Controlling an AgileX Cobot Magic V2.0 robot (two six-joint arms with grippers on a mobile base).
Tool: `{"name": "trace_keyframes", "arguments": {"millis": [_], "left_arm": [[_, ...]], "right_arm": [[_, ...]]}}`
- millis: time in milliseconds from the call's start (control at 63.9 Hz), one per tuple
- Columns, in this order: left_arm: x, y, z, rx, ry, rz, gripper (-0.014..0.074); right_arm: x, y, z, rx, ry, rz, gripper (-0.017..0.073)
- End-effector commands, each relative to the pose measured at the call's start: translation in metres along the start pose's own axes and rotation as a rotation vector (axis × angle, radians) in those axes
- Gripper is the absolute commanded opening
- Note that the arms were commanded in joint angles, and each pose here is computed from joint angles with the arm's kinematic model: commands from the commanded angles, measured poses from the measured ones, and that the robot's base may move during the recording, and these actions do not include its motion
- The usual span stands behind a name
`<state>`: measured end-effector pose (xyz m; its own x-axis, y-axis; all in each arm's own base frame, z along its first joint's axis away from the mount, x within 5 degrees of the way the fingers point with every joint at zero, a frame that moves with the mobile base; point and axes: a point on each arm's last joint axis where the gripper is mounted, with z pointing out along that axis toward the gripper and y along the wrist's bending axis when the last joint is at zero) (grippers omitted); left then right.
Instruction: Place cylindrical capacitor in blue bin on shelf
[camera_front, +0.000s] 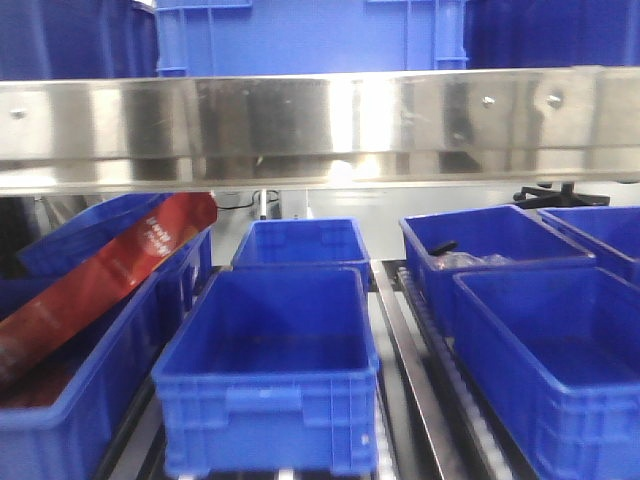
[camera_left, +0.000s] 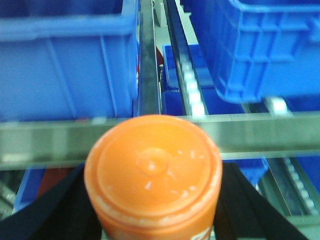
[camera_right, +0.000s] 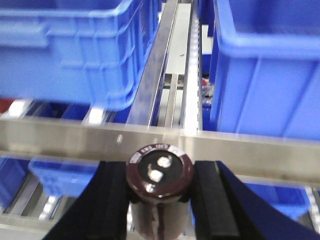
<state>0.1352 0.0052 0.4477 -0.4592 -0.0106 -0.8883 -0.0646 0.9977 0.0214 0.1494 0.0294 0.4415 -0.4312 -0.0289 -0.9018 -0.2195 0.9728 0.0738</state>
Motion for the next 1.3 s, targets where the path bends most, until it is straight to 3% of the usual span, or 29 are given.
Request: {"name": "trace_keyframes", "arguments": {"millis": [0, 1284], "left_arm": [[-0.0029, -0.0007, -0.0026, 0.007, -0.025, 0.000, -0.0111], [-0.0030, -0.0008, -0.0020, 0.007, -0.024, 0.000, -0.0111]], "right_arm": [[-0.0044, 0.0003, -0.0040, 0.004, -0.037, -0.009, -0.0162], [-0.0044, 0.0003, -0.0040, 0.004, -0.037, -0.009, -0.0162]]}}
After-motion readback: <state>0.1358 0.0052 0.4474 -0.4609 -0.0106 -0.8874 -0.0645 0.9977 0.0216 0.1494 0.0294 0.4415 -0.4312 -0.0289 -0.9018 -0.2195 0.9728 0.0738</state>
